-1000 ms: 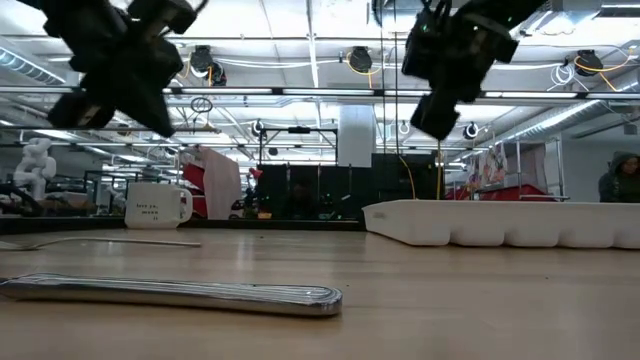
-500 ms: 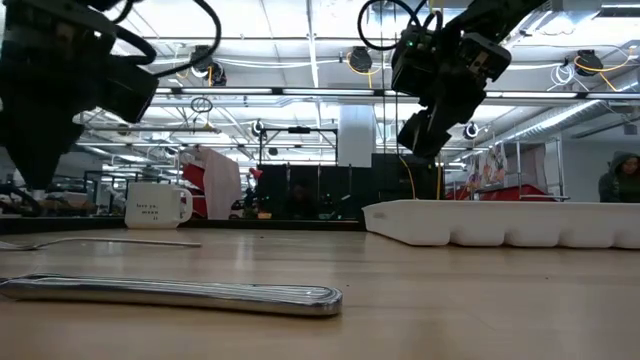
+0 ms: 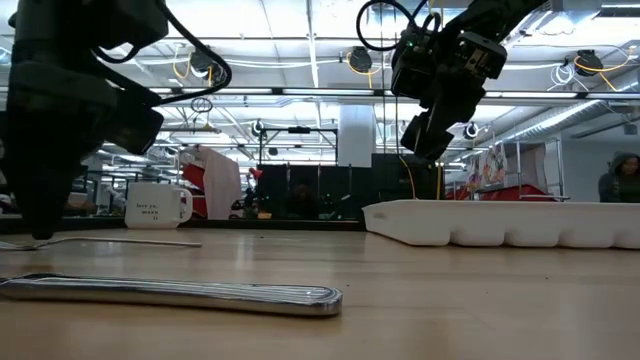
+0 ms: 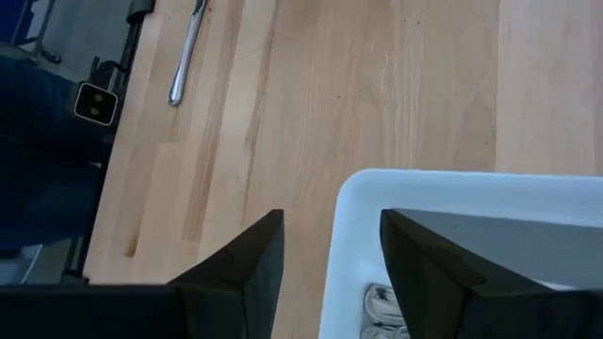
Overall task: Sort silverware
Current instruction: Put the silver fork into the silverware tray
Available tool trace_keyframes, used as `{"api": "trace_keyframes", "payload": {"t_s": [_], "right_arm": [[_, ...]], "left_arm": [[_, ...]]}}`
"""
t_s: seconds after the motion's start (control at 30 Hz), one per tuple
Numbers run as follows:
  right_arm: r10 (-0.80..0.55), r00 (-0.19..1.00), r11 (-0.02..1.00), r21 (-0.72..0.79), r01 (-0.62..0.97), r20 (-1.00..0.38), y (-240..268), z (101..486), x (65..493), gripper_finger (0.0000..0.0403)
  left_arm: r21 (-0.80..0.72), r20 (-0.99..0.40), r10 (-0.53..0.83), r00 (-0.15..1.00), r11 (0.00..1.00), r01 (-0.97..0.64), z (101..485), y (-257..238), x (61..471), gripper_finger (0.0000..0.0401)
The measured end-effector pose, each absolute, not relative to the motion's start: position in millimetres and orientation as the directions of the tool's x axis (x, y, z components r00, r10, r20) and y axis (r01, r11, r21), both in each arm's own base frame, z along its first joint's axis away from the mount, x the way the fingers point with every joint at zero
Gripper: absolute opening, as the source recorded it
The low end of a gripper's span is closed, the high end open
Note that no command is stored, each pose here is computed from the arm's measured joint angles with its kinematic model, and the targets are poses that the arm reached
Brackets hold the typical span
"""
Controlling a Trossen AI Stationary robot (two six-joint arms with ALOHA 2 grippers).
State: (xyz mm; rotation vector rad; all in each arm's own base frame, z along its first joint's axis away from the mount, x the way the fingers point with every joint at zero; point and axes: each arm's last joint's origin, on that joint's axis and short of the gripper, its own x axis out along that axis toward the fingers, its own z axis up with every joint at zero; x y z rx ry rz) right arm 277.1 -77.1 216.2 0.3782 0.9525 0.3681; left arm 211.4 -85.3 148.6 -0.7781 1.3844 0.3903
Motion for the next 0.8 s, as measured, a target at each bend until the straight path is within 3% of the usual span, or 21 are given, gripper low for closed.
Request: {"api": "trace_keyframes", "payload": {"t_s": [0.2,0.4,0.6,0.8], "right_arm": [[0.463,0.527,0.872,0.473,-0.127,-0.712,-77,216,277,0.0169],[0.457,0.543,0.875,0.464,-0.136,-0.704,-78,217,279,0.0169],[0.456,0.547,0.874,0.468,-0.127,-0.702,-78,218,279,0.0169],[0.455,0.541,0.874,0.472,-0.119,-0.707,-78,217,279,0.0169]], "left_arm": [[-0.259,-0.966,-0.183,0.183,0.701,-0.664,155,-85,213,0.018],[-0.155,-0.985,-0.074,0.156,0.776,-0.612,163,-81,212,0.018],[-0.083,-0.995,-0.034,0.097,0.82,-0.567,147,-76,213,0.018],[-0.118,-0.991,-0.07,0.114,0.858,-0.5,138,-80,222,0.018]]}}
